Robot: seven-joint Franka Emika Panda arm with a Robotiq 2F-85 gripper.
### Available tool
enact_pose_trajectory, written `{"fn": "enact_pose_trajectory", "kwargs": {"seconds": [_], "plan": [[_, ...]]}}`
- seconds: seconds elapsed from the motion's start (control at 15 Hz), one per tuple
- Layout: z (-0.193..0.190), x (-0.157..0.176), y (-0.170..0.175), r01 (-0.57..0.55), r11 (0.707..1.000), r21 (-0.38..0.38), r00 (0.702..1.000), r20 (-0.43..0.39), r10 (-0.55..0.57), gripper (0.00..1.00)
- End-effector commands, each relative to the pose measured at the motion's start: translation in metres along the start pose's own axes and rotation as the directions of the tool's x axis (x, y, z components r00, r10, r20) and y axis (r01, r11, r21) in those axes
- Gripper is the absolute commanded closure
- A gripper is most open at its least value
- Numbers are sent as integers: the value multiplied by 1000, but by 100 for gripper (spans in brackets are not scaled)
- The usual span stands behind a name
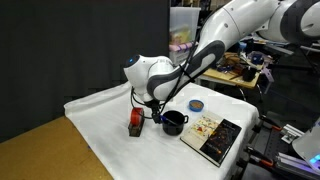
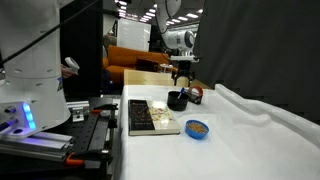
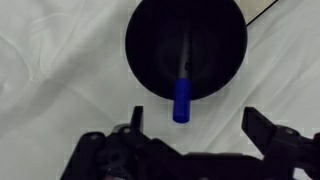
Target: Take the marker from the cup and put it on the table
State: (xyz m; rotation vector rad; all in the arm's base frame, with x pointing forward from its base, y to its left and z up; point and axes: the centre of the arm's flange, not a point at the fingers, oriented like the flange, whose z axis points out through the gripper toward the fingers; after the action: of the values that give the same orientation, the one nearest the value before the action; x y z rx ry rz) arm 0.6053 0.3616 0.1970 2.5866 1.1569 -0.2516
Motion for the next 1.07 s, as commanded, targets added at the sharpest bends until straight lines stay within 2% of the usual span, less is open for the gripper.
{"fn": "enact_pose_trajectory", "kwargs": {"seconds": [0.0,0.47,1.0], "plan": [[-2,7,8,-21,1000,0,1000,24,21,0],[3,2,21,-50,999,4,998,31,49,0],[8,-5,13,-44,999,12,998,37,44,0]]}}
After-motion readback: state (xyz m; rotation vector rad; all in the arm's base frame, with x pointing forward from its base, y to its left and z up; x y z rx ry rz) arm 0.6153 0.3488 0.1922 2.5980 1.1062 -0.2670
